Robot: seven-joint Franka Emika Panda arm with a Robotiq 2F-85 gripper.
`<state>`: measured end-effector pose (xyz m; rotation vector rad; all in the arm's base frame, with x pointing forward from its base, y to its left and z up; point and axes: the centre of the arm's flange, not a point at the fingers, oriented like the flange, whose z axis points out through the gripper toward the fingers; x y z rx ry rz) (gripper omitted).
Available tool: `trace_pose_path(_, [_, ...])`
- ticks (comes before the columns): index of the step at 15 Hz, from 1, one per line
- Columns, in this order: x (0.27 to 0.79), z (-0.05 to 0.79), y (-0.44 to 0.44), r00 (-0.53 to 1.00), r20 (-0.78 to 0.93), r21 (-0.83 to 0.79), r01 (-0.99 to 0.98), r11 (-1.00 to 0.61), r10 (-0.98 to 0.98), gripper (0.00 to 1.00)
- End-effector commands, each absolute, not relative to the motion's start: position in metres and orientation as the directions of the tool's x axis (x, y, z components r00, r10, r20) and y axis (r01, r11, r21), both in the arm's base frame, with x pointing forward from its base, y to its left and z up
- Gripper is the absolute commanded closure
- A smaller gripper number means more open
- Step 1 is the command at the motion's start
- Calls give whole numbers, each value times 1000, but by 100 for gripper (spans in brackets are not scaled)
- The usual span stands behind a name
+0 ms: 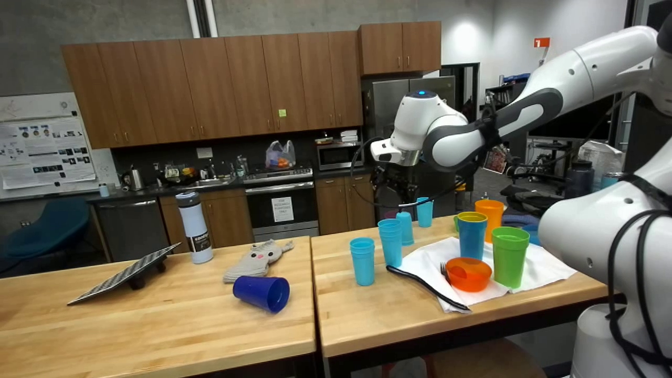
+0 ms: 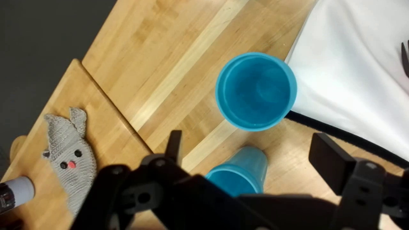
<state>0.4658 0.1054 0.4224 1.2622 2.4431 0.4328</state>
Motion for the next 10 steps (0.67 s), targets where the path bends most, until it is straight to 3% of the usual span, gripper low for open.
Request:
trace_pose_path(1, [466, 421, 103, -536, -164, 423, 720, 550, 828, 0])
trace_pose_path(10, [470, 414, 103, -536, -91, 347, 773, 531, 839, 0])
